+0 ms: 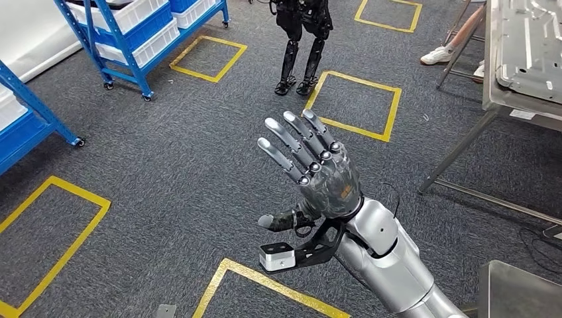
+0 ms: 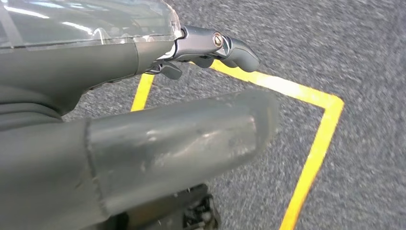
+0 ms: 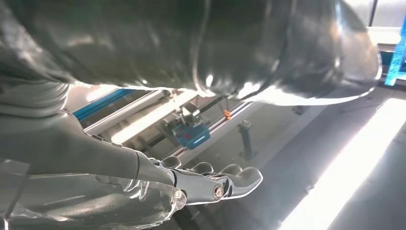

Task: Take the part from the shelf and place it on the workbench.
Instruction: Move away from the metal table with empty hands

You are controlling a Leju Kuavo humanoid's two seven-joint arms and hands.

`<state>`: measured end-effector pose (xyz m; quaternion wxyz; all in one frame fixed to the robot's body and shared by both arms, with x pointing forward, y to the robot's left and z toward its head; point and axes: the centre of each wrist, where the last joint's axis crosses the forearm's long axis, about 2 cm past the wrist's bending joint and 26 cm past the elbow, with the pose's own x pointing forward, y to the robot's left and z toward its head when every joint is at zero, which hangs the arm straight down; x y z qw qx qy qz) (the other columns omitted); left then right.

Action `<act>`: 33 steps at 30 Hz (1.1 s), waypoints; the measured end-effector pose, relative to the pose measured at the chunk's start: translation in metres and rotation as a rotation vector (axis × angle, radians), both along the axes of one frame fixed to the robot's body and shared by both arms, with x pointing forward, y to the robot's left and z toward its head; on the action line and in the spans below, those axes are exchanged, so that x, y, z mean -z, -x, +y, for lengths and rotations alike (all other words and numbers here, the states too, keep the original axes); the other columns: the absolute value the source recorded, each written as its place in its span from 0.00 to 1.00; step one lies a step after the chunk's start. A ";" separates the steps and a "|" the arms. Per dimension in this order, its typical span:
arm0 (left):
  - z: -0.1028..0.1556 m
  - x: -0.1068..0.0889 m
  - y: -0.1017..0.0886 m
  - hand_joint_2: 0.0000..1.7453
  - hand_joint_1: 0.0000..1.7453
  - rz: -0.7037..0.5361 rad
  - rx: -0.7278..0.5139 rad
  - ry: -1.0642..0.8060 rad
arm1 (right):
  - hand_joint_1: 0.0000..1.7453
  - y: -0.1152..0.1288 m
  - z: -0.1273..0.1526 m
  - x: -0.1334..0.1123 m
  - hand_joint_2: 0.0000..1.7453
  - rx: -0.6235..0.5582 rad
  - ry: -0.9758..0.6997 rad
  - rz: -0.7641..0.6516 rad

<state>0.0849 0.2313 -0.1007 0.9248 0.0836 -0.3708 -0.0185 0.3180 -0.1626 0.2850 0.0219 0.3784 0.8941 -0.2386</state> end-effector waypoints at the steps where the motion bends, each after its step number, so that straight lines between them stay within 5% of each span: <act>1: 0.000 0.000 0.001 0.00 0.00 0.002 0.000 0.000 | 0.00 0.000 0.000 0.000 0.00 0.000 0.000 -0.001; 33: 0.028 0.003 0.002 0.00 0.00 -0.013 -0.054 -0.055 | 0.00 -0.002 0.014 -0.001 0.00 -0.031 0.014 -0.016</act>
